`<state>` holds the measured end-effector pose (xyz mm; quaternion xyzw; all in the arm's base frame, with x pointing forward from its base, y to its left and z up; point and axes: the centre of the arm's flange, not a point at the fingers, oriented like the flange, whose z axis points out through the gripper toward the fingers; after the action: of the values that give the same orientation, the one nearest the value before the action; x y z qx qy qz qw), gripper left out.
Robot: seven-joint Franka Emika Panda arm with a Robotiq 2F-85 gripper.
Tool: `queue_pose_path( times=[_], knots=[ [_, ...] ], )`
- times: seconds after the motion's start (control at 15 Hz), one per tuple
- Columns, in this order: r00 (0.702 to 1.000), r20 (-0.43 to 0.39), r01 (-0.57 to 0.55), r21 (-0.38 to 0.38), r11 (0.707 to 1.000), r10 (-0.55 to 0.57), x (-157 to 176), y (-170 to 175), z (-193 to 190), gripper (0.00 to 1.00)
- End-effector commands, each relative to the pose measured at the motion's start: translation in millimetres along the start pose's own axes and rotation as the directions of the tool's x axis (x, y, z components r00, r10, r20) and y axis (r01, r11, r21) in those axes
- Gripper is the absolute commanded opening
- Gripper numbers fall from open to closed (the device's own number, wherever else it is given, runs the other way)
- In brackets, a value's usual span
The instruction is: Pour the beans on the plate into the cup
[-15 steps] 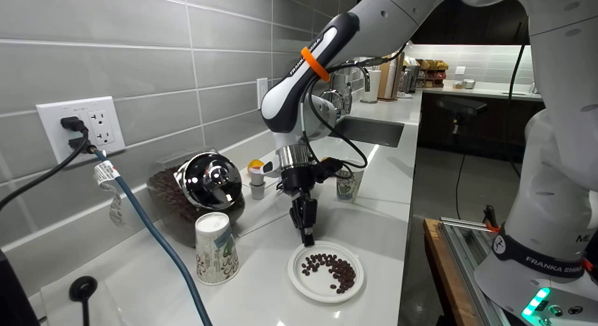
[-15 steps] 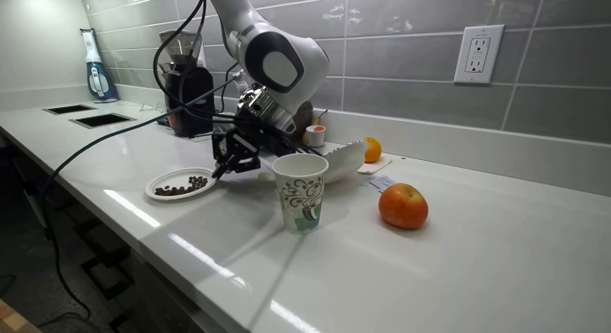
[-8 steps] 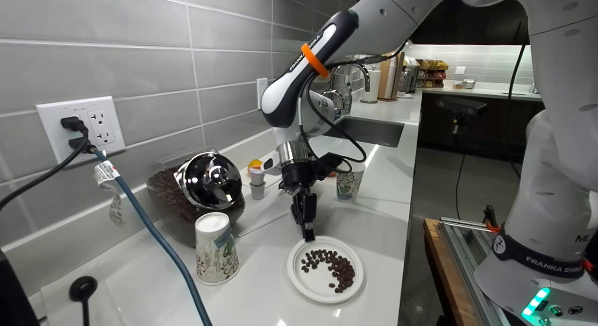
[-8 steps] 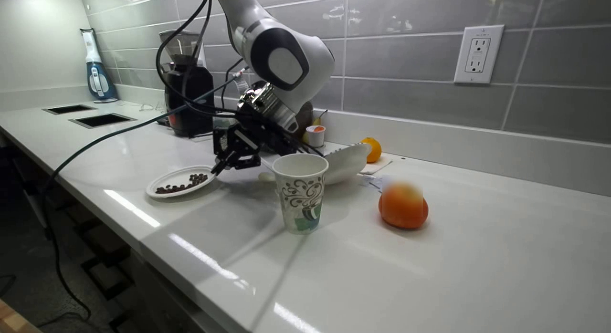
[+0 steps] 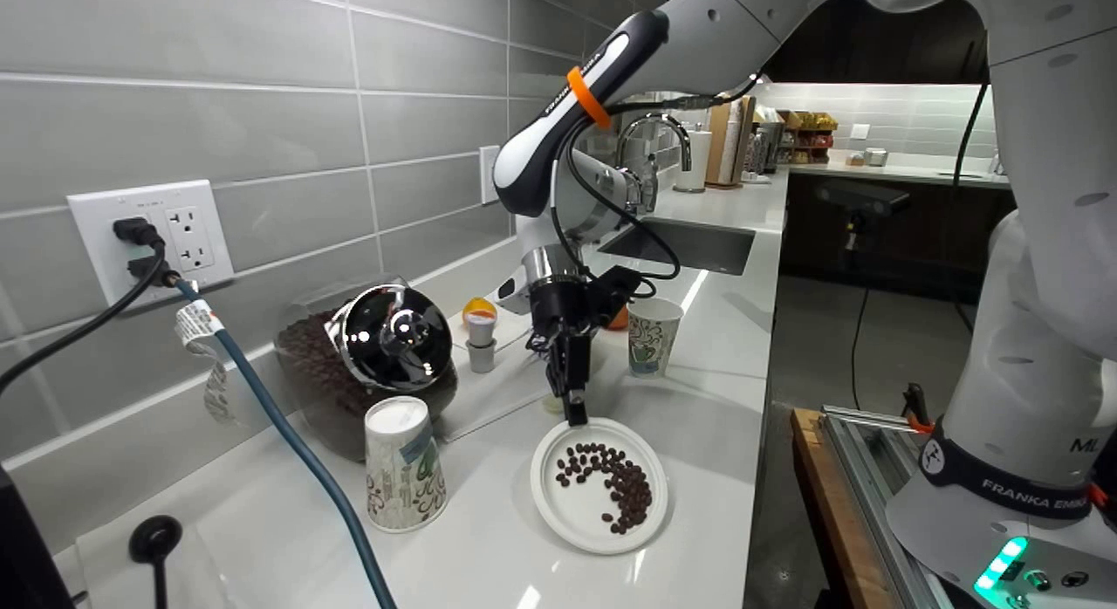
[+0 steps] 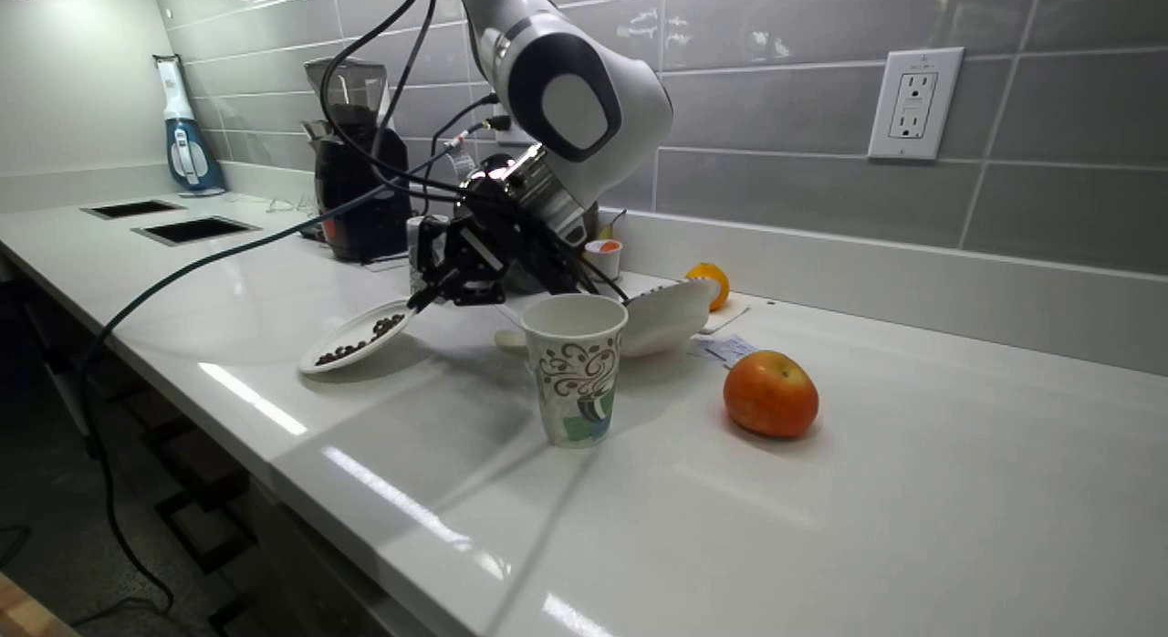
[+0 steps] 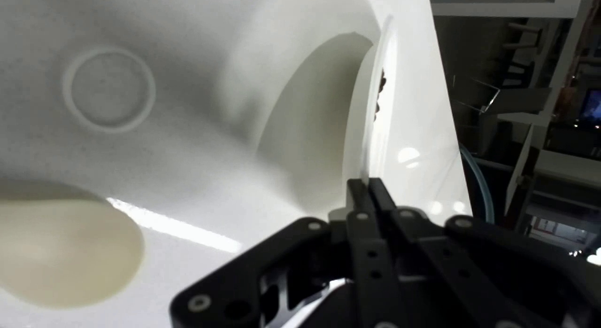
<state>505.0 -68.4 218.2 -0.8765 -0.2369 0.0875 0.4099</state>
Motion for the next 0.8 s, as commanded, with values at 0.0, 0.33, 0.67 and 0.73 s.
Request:
queue_pose_path(
  times=[0.0,0.33,0.67,0.73],
  knots=[
    [0.998,-0.056,-0.006,0.064,0.998,0.01,-0.7,-3.4,-11.1,0.04],
    [0.997,-0.067,-0.026,0.066,0.997,0.03,-5.2,4.3,-12.6,0.04],
    [0.997,-0.07,-0.039,0.063,0.997,0.043,-10.4,15.3,-11.7,0.03],
    [0.996,-0.072,-0.041,0.068,0.997,0.046,-11.0,16.8,-11.5,0.03]
  ],
)
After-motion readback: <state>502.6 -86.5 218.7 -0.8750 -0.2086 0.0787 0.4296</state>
